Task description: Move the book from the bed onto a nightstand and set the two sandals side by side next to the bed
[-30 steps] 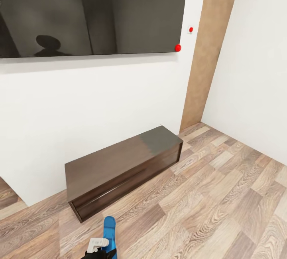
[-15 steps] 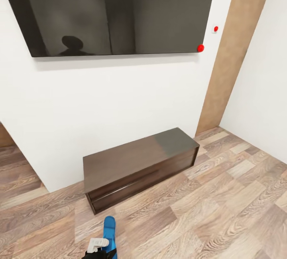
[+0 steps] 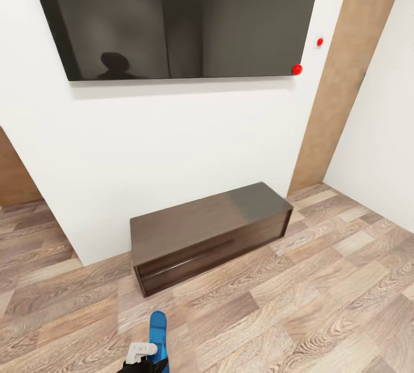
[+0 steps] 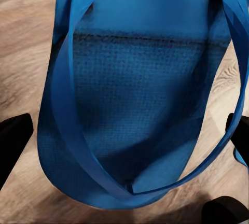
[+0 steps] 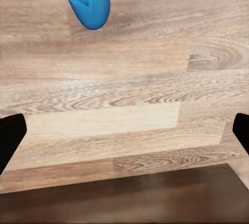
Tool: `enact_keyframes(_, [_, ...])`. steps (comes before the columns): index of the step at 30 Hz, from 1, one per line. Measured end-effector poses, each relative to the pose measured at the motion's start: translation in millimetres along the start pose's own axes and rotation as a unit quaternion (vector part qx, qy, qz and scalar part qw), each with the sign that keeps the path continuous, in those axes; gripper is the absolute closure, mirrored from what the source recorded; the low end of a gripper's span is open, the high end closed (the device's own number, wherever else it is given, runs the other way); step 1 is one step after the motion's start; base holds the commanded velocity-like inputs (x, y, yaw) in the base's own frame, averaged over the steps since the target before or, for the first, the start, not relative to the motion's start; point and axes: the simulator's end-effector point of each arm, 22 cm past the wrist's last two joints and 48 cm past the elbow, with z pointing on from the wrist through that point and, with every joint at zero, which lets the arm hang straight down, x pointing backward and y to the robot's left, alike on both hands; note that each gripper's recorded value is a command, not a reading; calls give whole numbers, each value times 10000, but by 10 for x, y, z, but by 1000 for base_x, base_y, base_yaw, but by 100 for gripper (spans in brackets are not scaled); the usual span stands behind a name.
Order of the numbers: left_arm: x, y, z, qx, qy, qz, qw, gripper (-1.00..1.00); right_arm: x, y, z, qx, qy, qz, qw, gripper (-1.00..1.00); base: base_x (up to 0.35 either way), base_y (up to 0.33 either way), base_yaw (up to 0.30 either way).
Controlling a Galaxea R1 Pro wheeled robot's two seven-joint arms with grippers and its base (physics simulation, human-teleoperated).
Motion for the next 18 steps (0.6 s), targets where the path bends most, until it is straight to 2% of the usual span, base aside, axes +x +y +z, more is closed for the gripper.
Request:
enact_keyframes(5, [2, -1, 0, 2, 2, 2, 10000, 100, 0, 1, 0, -2, 0, -2, 10000, -100, -328, 0, 1])
enact_keyframes(8, [1, -4, -1, 6, -1, 1, 10000, 100, 0, 1, -1, 0, -2, -2, 10000, -100, -145, 0, 102])
enact_keyframes(18, [-1, 4, -6, 0, -4, 2, 10000, 100, -1, 0, -2, 1, -4, -3, 10000, -100, -17, 0, 267])
